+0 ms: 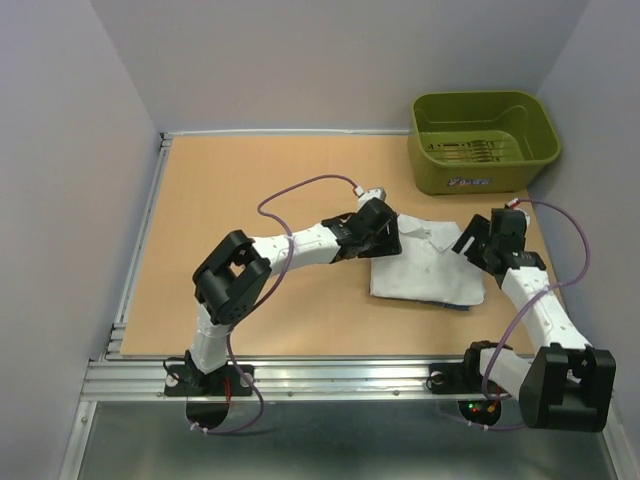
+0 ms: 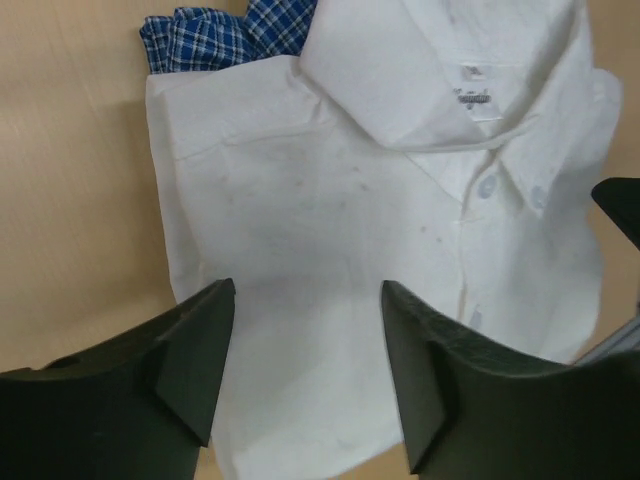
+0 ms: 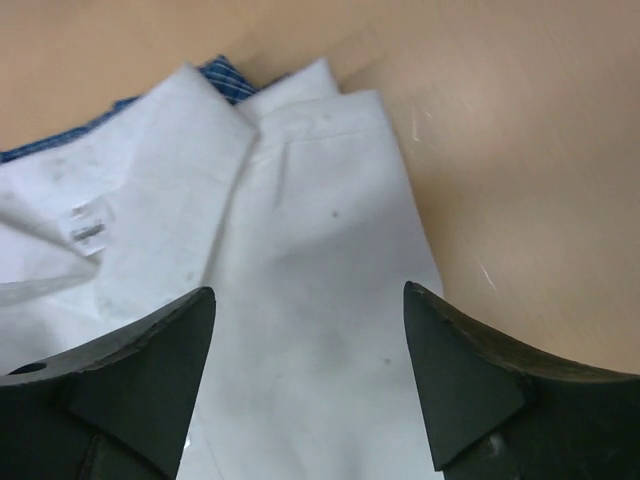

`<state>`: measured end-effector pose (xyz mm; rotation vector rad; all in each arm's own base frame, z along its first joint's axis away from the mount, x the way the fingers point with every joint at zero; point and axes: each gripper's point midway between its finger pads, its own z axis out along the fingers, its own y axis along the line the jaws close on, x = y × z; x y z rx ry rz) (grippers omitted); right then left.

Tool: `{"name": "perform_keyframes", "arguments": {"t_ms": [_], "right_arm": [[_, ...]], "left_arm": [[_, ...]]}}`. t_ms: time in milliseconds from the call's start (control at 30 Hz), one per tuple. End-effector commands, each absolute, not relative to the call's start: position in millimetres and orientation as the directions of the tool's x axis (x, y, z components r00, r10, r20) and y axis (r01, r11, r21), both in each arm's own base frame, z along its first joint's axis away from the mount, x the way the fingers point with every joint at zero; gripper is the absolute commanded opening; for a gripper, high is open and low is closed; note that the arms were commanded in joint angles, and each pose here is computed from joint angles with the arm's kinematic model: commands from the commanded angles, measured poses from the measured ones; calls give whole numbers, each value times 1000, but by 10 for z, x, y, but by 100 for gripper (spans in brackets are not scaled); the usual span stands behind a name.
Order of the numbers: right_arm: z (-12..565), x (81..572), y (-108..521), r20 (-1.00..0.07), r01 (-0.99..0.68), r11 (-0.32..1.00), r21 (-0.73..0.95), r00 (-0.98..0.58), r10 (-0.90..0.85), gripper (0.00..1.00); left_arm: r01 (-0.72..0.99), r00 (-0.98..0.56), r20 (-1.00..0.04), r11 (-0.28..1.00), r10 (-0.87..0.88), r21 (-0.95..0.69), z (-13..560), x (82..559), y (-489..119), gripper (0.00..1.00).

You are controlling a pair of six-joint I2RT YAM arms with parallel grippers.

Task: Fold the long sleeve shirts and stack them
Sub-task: Neatly place the folded shirt to the corner

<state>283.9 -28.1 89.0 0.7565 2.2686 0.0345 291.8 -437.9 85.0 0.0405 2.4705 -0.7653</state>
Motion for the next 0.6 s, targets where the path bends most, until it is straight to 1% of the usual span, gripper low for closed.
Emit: {"name": "perform_keyframes", "arguments": {"t_ms": [0,33,133,167,200,267,367,467,567], "right_arm": [[1521,3084,-137,-724,341,889,306,-524,450,84],[1539,3046,-127,-720,326,900,290,-545,429,88],[1705,3001,-47,-730,261,919,295,-560,393,94],[1780,2994,-27,-738,245,922,301,-553,387,95],[1857,2974,-7,-748,229,924,307,-542,383,95],[1920,2934,79,-743,193,922,335,-548,384,100],[2085,2904,185,-755,137,919,369,-533,382,100],[2163,2866,268,-760,97,916,389,-529,379,100],[2226,2822,343,-762,62,909,413,-523,382,100]], "left_arm": [[213,-786,-573,767,-233,-605,1718,2926,-4288,78],[210,-784,-572,765,-240,-609,1762,2907,-4253,87],[187,-785,-569,782,-245,-595,1749,2820,-4079,97],[182,-789,-565,788,-240,-589,1707,2797,-4032,97],[169,-805,-551,803,-222,-571,1544,2732,-3953,97],[155,-818,-532,808,-218,-568,1442,2658,-3883,97],[142,-854,-483,806,-194,-574,1113,2495,-3817,96],[144,-867,-461,791,-189,-595,992,2458,-3869,92],[158,-894,-415,748,-169,-644,944,2392,-4029,87]]}}
